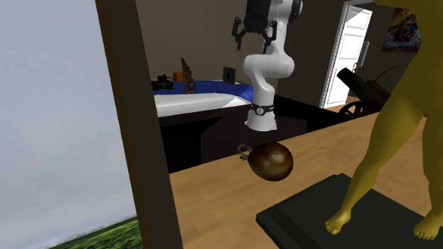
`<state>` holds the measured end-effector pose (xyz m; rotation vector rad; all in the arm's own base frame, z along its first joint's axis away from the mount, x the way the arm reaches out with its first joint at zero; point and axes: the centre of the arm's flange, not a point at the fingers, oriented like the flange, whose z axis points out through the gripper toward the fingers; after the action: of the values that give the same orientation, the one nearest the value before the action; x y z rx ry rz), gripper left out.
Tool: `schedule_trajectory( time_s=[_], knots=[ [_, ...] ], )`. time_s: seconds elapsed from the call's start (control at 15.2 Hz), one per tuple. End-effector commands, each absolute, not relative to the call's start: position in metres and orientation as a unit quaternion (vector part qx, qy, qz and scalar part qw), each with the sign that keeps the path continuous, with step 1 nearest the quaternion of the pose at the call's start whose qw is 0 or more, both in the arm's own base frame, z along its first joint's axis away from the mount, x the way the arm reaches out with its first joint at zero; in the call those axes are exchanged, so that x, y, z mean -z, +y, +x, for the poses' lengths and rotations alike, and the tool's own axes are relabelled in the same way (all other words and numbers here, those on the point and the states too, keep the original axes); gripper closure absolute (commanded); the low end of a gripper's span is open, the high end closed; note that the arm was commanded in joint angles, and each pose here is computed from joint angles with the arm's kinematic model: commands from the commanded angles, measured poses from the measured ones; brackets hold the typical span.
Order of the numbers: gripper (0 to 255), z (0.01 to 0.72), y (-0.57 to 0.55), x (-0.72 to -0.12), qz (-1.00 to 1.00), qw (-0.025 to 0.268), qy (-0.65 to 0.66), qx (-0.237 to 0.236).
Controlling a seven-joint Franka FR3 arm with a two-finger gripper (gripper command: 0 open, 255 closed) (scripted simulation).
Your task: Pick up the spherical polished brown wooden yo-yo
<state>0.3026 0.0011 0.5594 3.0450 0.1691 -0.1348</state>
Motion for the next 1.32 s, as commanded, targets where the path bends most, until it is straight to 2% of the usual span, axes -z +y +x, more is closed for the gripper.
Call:
schedule_trajectory(
  time_s=[0.0, 1.25],
  knots=[
    [0, 0.303, 0.001, -0.559, 0.997, 0.044, 0.055, 0.044],
    [0, 0.538, 0.043, -0.471, 0.970, 0.036, 0.233, 0.068]
  ],
)
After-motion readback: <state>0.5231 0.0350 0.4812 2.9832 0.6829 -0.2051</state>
